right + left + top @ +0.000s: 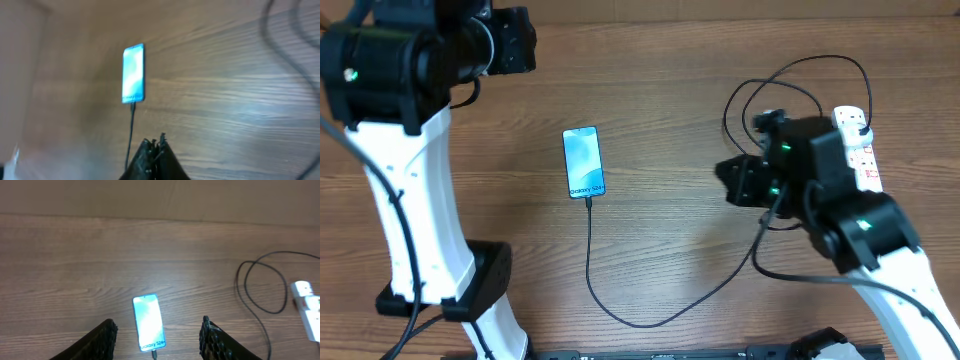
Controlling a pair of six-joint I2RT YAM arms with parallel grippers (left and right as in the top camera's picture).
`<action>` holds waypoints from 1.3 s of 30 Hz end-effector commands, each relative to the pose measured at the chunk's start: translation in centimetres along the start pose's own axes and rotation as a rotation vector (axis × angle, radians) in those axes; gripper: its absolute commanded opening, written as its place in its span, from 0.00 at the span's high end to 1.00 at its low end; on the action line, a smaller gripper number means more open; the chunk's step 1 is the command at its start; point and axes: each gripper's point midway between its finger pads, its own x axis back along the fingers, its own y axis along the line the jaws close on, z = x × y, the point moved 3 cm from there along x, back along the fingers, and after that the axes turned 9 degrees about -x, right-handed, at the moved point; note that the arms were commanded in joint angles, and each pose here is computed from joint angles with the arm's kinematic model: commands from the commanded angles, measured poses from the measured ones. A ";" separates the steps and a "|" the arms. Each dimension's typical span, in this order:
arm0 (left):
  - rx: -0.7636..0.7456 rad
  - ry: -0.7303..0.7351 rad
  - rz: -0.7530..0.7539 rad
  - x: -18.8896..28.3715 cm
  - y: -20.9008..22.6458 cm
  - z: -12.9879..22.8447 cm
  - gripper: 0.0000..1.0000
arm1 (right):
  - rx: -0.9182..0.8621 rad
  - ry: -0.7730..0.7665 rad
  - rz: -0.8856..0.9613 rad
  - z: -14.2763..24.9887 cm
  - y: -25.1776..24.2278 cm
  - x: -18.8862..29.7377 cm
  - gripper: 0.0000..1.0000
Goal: Plug charger to phone and switch on socket
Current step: 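Move the right gripper over the power strip switch beside the plug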
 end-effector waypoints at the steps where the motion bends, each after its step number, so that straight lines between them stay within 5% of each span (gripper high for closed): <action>1: -0.016 -0.072 0.025 3.4 -0.5 -0.1 0.41 | -0.061 -0.150 0.049 -2.7 -1.7 3.4 0.96; 5: -0.018 -0.075 0.028 3.6 -0.7 -0.1 0.01 | -0.162 -0.217 0.086 -4.2 -4.6 5.5 0.97; 20: -0.017 -0.065 0.026 3.3 -0.6 0.0 0.00 | -0.434 -0.244 0.218 -11.9 -14.0 10.4 0.96; 28: -0.017 -0.065 0.023 3.3 -0.5 0.0 0.00 | -0.612 -0.163 0.232 -14.2 -21.6 9.3 0.96; 39: -0.017 -0.065 0.023 3.3 -0.5 0.0 0.00 | -0.671 -0.241 0.172 -14.7 -28.1 6.1 0.96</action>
